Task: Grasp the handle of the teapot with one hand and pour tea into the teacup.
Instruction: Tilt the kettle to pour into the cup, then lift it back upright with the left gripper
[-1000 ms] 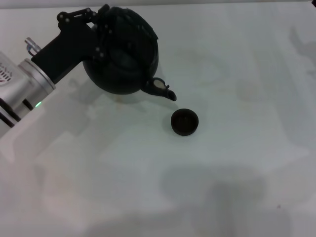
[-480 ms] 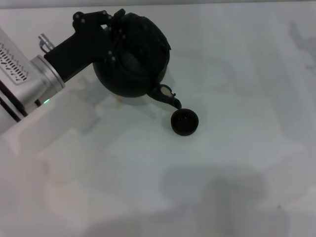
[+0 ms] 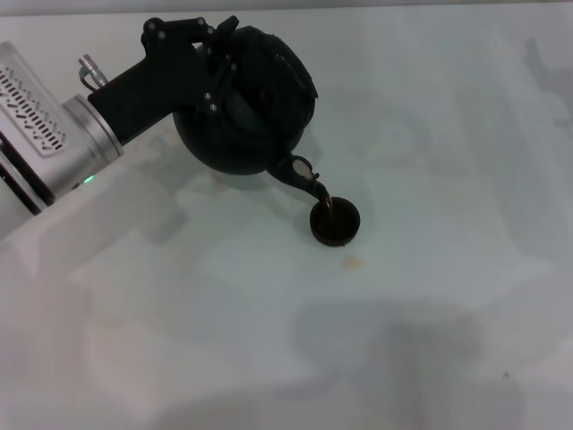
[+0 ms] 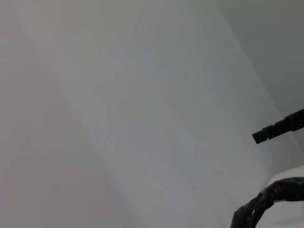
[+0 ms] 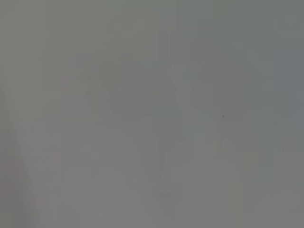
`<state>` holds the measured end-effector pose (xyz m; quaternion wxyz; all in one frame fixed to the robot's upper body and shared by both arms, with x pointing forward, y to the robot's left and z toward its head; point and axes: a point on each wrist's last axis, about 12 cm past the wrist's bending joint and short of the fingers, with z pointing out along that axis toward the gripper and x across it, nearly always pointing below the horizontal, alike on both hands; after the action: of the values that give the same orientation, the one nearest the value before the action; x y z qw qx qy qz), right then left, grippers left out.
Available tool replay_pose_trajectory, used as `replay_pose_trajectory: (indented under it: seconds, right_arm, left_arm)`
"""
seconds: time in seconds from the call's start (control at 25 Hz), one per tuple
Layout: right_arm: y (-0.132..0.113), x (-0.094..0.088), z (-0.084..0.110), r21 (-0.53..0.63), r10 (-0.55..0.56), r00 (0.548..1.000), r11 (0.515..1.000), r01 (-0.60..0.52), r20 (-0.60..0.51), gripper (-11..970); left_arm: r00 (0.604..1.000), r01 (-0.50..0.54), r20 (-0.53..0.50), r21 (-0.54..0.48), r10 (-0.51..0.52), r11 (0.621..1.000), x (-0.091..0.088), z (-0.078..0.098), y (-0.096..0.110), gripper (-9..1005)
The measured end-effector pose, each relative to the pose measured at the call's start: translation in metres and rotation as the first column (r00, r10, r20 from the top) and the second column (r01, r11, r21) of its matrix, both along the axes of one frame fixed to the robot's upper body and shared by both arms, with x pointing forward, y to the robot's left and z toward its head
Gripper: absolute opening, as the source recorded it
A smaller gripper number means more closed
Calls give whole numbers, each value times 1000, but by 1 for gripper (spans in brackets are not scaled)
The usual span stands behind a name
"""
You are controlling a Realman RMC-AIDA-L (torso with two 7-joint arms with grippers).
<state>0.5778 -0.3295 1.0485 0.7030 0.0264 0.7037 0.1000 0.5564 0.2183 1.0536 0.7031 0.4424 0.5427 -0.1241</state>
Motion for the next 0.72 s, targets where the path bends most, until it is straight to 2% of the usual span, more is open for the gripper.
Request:
replay_pose_trajectory:
  seconds: [0.72]
  right_arm:
    - [1, -1, -1, 4, 3, 1000, 1000, -3, 1, 864]
  left_arm:
    - [1000, -10, 12, 21, 10, 1000, 3, 0, -3, 122]
